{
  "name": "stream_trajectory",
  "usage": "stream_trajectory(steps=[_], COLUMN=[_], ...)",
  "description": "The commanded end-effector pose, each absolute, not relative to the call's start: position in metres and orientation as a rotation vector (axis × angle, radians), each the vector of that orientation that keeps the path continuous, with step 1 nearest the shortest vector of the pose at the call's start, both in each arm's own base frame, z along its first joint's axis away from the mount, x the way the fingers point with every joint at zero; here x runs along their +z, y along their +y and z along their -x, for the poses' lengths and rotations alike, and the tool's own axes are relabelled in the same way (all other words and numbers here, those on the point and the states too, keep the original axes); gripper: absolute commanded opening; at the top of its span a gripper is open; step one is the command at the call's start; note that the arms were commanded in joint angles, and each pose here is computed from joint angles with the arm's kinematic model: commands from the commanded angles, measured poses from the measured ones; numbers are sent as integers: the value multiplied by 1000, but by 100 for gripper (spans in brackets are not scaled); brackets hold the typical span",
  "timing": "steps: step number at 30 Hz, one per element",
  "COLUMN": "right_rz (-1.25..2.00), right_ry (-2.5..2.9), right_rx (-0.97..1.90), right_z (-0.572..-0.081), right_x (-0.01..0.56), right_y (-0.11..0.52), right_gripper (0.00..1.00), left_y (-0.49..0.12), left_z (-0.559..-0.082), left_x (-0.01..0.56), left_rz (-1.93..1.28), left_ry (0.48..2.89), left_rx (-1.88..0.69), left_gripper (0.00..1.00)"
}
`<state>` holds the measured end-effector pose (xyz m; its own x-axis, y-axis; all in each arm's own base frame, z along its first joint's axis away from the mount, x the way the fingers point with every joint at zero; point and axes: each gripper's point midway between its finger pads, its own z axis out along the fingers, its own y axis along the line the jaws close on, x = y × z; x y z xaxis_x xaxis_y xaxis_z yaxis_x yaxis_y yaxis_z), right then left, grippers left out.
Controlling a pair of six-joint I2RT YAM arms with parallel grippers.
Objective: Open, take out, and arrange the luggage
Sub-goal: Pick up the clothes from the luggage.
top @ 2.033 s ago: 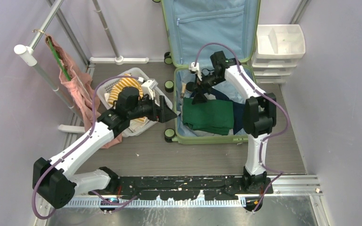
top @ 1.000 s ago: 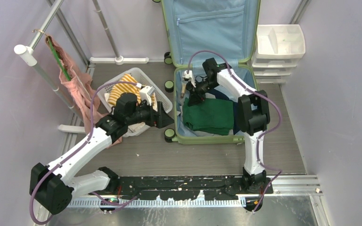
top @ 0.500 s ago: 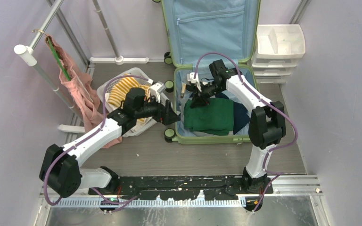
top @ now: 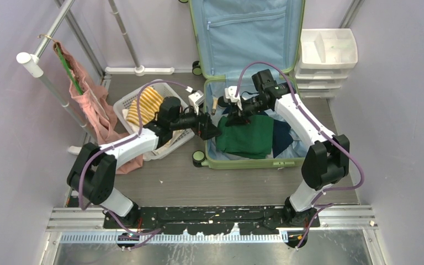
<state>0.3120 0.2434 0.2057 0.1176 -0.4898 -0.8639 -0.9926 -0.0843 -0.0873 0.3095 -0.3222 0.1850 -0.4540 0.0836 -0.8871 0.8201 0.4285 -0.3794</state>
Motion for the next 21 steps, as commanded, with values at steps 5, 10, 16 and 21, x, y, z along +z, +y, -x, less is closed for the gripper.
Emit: stream_trajectory(steps=[5,10,16,21], right_rz=[1660,1651,1631,1617], right_ry=[1328,1332,1343,1406], right_rx=[877,861,840,796], right_z=[-299,-300,-303,-306], right_x=[240,244,251,249], right_y=[246,246,245,238], right_gripper=[9,8,7,7], left_y=[-350,-370,-387,-396], left_z=[-326,-310,-301,-301], left_x=[225,216,202,205], left_rz=[-830,-841,-836,-817], left_ry=[1560,1540,1580,1607], left_rx=[-1162,-1302,-1384,-1454], left_gripper=[92,86,64,16])
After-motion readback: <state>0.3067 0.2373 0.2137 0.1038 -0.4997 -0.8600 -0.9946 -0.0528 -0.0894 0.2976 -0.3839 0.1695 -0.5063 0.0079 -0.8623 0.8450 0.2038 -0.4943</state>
